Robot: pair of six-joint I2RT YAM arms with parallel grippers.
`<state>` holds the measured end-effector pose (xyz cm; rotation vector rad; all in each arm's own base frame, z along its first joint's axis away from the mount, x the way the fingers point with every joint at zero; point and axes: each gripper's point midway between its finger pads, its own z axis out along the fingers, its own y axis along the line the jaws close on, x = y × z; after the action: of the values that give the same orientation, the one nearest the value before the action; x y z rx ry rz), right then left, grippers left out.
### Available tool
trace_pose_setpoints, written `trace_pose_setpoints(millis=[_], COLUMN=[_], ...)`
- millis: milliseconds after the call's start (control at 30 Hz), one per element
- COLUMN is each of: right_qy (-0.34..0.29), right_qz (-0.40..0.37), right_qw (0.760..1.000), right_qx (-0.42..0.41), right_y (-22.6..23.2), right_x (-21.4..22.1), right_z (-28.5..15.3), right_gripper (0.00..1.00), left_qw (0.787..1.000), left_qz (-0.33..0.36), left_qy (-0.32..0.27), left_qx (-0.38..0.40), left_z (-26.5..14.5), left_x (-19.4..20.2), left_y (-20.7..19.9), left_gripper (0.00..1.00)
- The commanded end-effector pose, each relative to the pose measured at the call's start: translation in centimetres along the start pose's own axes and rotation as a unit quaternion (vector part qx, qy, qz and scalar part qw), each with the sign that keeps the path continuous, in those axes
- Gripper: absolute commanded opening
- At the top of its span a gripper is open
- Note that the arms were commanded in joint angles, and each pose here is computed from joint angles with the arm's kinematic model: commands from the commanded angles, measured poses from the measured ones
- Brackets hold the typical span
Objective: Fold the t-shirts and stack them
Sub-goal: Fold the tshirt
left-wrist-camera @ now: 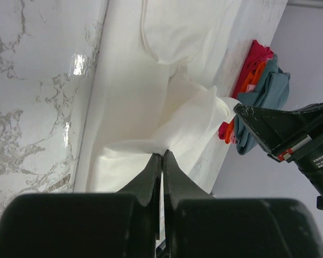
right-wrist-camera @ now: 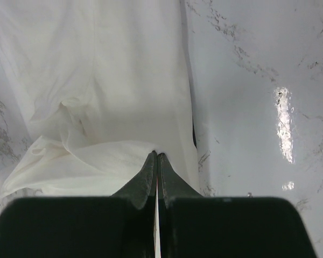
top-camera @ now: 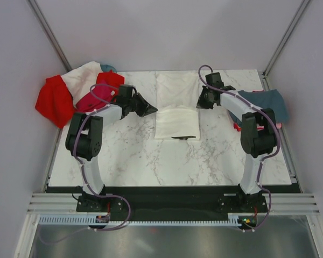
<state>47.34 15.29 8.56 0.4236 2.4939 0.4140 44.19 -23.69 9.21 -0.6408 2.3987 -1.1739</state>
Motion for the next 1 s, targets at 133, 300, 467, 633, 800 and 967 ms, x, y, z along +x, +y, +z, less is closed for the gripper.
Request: trace_pose_setpoints(millis=[133,300,467,633,800,967], right_qy=[-0.022,-0.031,-0.036,-0.039,0.004,0.027], right_qz=[-0.001,0.005,-0.005,-0.016,-0.018,-0.022], right_qw=[1.000,0.999,0.999,0.999,0.998,0.996], right_qx=[-0.007,0.005,0.002,-0.031,-0.059,-0.079], right_y=[0.4,0.0,-0.1,0.3,-0.9,-1.6], right_x=[-2.6,-3.2,-3.0,-1.5,3.5,7.1], right_z=[1.5,2.0,0.4,-2.5,-3.6,-4.6], right_gripper=[0.00,0.60,0.66,0.61,0.55,0.48], left_qw=[0.999,0.999,0.999,0.998,0.996,0.993], left_qz=[-0.005,0.001,0.032,0.064,0.090,0.106], left_qy=[-0.022,-0.001,-0.005,-0.006,0.004,0.028], left_qx=[0.023,0.032,0.024,-0.010,-0.027,-0.037], left_z=[1.1,2.2,1.7,-0.5,-2.3,-3.2], left_x=[-2.8,-3.2,-3.3,-1.7,1.4,4.3], left_y=[-1.4,-1.4,-1.1,0.3,1.8,3.3], left_gripper=[0.02,0.48,0.63,0.64,0.63,0.57])
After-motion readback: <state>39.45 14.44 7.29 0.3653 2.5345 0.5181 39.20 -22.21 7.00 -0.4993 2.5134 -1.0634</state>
